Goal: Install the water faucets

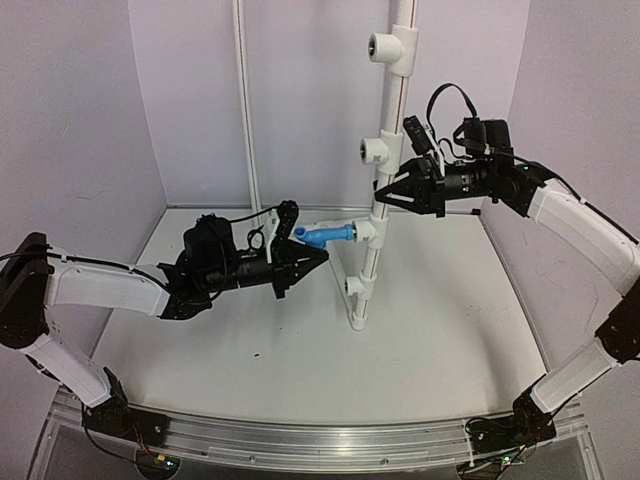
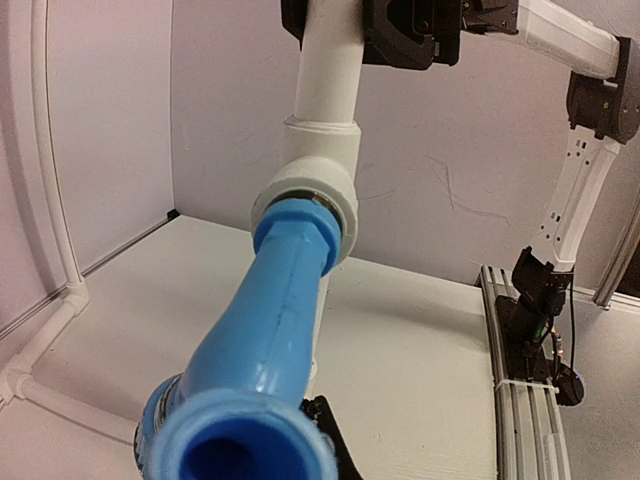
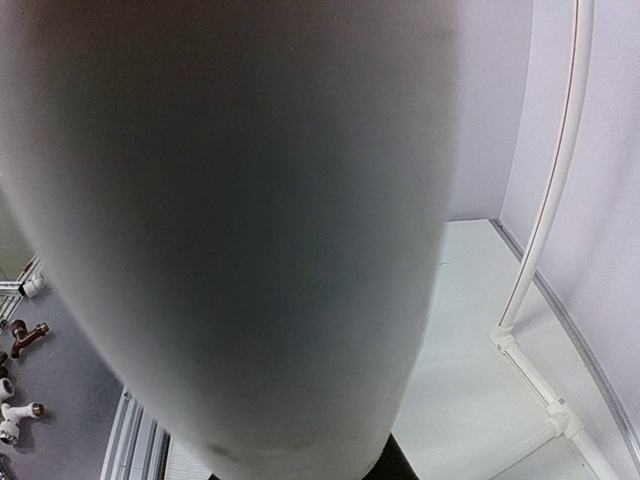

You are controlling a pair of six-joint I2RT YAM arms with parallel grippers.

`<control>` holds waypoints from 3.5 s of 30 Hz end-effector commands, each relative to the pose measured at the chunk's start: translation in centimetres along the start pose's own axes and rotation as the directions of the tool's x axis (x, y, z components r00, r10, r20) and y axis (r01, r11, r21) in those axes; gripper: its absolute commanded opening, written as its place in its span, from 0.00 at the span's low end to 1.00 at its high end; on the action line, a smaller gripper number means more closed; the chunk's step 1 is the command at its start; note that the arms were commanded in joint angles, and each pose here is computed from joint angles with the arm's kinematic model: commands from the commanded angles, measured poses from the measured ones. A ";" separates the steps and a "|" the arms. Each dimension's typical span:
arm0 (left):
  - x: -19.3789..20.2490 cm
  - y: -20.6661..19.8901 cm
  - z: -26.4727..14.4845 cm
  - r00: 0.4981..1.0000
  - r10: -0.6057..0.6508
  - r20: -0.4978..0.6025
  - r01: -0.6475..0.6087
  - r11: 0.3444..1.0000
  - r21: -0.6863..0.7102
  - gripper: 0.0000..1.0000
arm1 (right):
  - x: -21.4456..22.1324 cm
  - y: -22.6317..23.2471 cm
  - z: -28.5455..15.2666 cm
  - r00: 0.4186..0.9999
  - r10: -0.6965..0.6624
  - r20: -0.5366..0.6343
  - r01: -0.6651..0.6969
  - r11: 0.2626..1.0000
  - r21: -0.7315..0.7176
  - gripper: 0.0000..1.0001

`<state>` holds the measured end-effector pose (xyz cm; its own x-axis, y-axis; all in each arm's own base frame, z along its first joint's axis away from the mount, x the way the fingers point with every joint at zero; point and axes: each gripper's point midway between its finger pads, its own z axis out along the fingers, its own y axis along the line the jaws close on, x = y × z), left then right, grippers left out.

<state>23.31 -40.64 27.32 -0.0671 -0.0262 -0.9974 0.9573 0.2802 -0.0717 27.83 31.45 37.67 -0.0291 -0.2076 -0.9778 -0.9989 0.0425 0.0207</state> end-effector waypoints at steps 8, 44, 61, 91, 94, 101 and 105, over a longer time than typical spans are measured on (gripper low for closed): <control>-1.9 3.9 -0.1 0.993 -0.026 0.113 0.034 0.997 -0.072 0.00 | 1.3 1.6 -0.1 0.975 0.216 -0.057 -0.218 0.975 -0.039 0.00; -1.9 5.6 -0.1 0.978 -0.107 0.181 0.123 0.989 -0.080 0.00 | 1.5 1.8 -0.2 0.973 0.221 -0.060 -0.224 0.974 -0.040 0.00; -6.1 4.0 -0.2 0.983 0.007 0.182 -0.009 1.000 0.011 0.00 | 1.6 1.9 -0.3 0.974 0.220 -0.061 -0.223 0.974 -0.043 0.00; -10.4 0.2 -0.1 0.966 0.243 0.084 -0.252 0.960 0.121 0.00 | 1.4 1.6 -0.1 0.974 0.219 -0.058 -0.221 0.974 -0.041 0.00; -10.4 -1.2 0.2 0.961 0.267 0.074 -0.275 0.953 0.124 0.00 | 1.4 1.5 -0.1 0.973 0.221 -0.059 -0.224 0.974 -0.040 0.00; -8.5 -3.7 0.7 0.958 0.284 0.031 -0.285 0.948 0.143 0.00 | 1.1 1.4 0.0 0.974 0.221 -0.056 -0.223 0.974 -0.040 0.00; -7.2 -4.6 0.8 0.960 0.281 0.004 -0.278 0.948 0.151 0.00 | 1.2 1.4 -0.1 0.973 0.222 -0.057 -0.224 0.974 -0.038 0.00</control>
<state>24.41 -41.34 34.40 0.1764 0.0614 -0.9824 0.9485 0.2563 0.1863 27.66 31.44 37.62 -0.0238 -0.2059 -0.9783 -0.9993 0.0316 0.0176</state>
